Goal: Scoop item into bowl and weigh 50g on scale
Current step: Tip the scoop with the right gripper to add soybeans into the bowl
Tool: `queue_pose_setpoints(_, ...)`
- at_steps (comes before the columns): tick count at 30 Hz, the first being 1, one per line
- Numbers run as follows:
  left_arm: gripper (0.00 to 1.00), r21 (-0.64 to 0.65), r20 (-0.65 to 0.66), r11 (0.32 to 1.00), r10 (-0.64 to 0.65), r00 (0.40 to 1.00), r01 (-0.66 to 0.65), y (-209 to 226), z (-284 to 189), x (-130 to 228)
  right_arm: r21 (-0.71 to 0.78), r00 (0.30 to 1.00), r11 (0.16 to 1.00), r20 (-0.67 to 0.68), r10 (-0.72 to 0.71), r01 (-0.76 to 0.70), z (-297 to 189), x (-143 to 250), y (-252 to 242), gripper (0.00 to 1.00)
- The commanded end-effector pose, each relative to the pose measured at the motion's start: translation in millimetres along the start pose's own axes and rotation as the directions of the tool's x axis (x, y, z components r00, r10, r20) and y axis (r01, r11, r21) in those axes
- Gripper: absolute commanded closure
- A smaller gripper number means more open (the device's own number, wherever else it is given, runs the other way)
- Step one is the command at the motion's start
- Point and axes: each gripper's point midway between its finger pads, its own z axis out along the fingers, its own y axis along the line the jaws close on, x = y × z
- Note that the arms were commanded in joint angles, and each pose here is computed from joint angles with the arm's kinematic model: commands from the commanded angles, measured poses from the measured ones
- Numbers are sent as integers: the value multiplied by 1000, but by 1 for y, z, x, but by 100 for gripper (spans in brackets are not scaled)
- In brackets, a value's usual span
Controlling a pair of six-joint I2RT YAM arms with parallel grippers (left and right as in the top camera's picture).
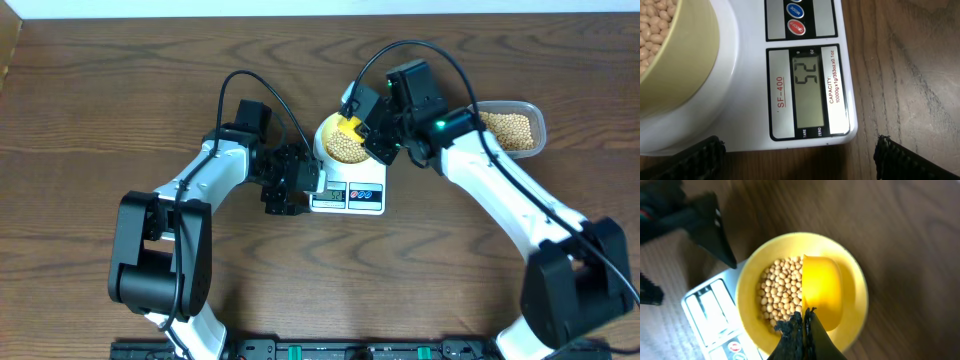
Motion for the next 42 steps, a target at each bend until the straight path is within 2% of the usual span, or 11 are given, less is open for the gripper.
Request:
queue_pose_setpoints(1,3,24,16,1000,-2,1000,2,-6,6,1,-13,999,1000,-32,-10,9,16,11,2,99)
queue_pose_setpoints(5,2,24,16,1000,-2,1000,2,-6,6,1,-93,1000,996,13,6,-5,15,3,16,99)
queue_pose_setpoints(7,2,24,16,1000,-2,1000,2,-6,6,1,-153,997,986,38,73,-66,13,-3,25,99)
queue_pose_setpoints(9,2,24,16,1000,-2,1000,2,-6,6,1,-185,992,976,30,121,-113,12,-2,30,99)
queue_pose_setpoints(15,2,24,16,1000,-2,1000,2,-6,6,1,-236,990,962,-9,141,-139,8,6,41,99)
queue_pose_setpoints(19,2,24,16,1000,-2,1000,2,-6,6,1,-221,989,965,4,148,-143,-1,4,35,99)
queue_pose_setpoints(28,2,24,16,1000,-2,1000,2,-6,6,1,-123,980,987,159,123,-104,-30,-26,0,99)
queue_pose_setpoints(34,2,24,16,1000,-2,1000,2,-6,6,1,-121,987,991,141,74,-57,-29,-20,3,99)
queue_pose_setpoints(42,2,24,16,1000,-2,1000,2,-6,6,1,-1,1000,1000,12,3,-3,-4,12,-20,99)
